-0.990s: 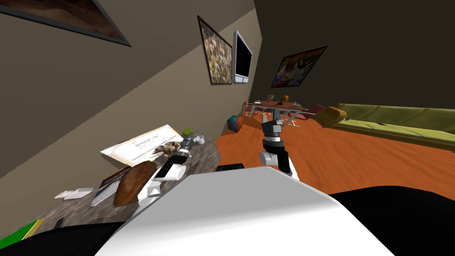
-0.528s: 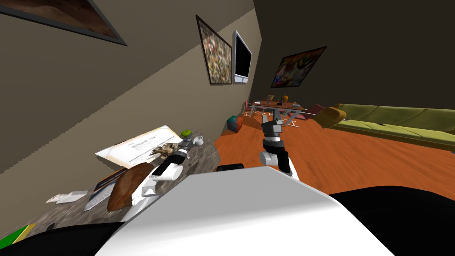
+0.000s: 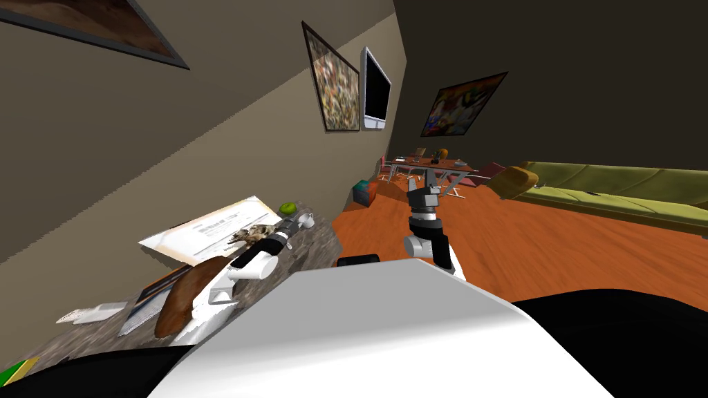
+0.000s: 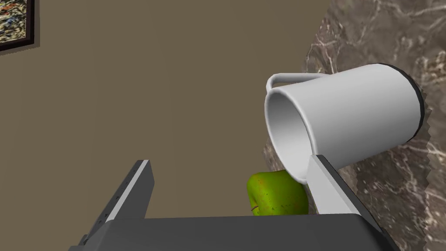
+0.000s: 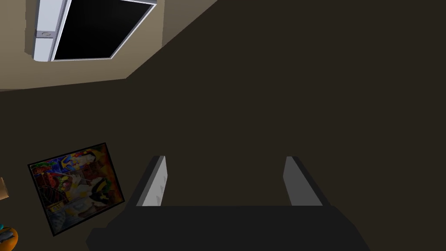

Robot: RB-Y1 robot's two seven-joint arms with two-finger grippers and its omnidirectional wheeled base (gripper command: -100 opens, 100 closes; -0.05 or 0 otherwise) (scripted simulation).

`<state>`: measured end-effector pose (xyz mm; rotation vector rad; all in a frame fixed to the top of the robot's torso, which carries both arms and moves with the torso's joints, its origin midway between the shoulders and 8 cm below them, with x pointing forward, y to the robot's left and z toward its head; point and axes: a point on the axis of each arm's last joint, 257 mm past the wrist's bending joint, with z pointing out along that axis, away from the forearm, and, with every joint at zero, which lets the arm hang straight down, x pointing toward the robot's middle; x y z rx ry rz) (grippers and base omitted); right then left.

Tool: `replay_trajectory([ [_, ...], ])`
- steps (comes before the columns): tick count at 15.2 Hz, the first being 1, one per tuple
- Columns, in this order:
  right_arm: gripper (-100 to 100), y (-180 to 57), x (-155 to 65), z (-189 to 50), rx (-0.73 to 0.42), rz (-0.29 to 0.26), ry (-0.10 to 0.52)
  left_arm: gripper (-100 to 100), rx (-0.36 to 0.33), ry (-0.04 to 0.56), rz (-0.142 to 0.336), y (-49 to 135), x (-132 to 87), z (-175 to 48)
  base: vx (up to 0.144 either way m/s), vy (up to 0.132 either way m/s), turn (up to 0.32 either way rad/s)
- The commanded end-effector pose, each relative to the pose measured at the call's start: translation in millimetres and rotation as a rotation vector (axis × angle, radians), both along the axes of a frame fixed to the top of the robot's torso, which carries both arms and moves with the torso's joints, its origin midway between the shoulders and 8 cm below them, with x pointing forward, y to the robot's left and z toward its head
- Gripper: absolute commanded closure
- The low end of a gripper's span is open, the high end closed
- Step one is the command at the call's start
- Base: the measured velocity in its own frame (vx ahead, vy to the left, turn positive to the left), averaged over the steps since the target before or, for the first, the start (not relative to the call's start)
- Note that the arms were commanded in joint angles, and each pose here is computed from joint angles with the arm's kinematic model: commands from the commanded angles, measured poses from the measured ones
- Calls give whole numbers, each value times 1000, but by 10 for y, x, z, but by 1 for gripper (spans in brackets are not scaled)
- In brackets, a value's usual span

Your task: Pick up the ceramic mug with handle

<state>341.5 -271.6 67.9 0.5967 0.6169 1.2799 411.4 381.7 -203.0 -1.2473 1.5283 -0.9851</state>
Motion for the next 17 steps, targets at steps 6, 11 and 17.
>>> replay_trajectory([
  [6, 0, 0, 0, 0, 0, 0, 0, -100, -1, 150, 27, 196, -95, -279, 30, -25, -4],
  [11, 0, 0, 0, 0, 0, 0, 0, -100, -8, 276, 51, 397, -200, -457, 43, -30, -7],
  [17, 0, 0, 0, 0, 0, 0, 0, -100, -18, 401, 78, 581, -334, -600, 32, -25, -5],
])
